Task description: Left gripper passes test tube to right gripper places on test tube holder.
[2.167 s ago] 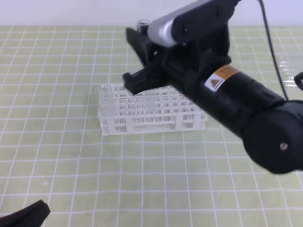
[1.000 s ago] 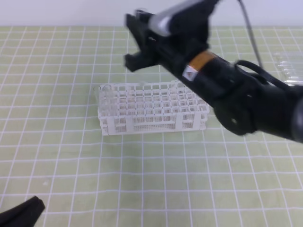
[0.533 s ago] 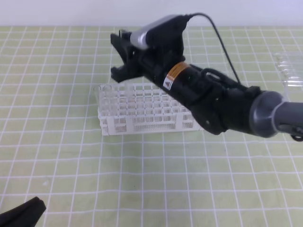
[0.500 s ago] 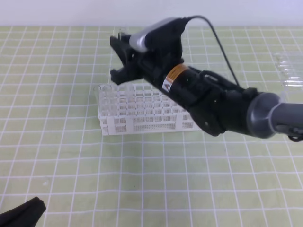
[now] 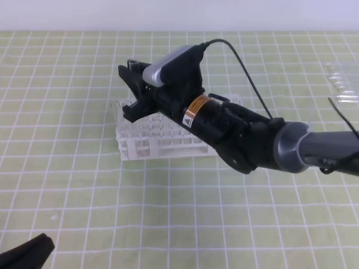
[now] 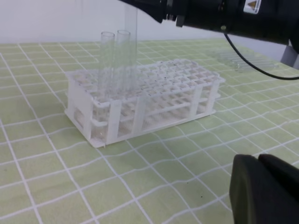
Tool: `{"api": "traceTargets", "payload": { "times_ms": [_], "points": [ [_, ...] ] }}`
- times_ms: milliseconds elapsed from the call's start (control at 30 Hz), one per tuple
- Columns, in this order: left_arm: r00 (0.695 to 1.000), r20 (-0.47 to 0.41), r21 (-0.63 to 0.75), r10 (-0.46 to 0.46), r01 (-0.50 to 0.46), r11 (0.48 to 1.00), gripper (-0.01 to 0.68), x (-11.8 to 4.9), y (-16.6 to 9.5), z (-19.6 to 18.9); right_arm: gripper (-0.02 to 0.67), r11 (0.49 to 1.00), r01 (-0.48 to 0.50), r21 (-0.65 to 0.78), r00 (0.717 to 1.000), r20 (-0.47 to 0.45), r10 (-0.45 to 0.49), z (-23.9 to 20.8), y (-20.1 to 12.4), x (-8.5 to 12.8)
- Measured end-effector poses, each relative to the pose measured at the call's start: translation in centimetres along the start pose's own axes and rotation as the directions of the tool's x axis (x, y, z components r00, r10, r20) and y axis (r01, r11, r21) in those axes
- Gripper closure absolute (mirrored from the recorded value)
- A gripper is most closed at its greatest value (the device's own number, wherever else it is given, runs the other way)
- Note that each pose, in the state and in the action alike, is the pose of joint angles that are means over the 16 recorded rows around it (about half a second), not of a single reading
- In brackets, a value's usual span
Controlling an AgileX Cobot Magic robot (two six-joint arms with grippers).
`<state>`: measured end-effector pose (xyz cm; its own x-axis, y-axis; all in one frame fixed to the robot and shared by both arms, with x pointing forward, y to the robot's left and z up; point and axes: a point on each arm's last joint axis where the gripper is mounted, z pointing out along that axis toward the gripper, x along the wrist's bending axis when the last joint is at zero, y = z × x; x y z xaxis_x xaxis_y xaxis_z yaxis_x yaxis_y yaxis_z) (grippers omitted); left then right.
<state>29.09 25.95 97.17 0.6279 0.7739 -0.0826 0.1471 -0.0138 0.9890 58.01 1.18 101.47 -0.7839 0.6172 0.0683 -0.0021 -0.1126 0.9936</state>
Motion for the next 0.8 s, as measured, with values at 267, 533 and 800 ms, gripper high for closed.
{"api": "traceTargets", "payload": {
  "times_ms": [267, 533, 800],
  "points": [
    [1.000, 0.001, -0.001, 0.002, -0.002, 1.000, 0.675, 0.0, 0.0, 0.0, 0.556, 1.000, 0.008, -0.001, 1.000, -0.001, -0.008, 0.1, -0.7, -0.1],
    [1.000, -0.001, -0.001, 0.012, -0.012, 1.000, 0.675, 0.0, 0.0, 0.0, 0.556, 1.000, 0.019, -0.008, 1.000, 0.005, -0.019, 0.2, -1.1, -0.2],
    [1.000, -0.003, -0.001, 0.021, -0.021, 1.000, 0.675, 0.0, 0.0, 0.0, 0.556, 1.000, 0.013, -0.025, 1.000, 0.013, -0.012, 0.3, -1.6, -0.3]
  ]
}}
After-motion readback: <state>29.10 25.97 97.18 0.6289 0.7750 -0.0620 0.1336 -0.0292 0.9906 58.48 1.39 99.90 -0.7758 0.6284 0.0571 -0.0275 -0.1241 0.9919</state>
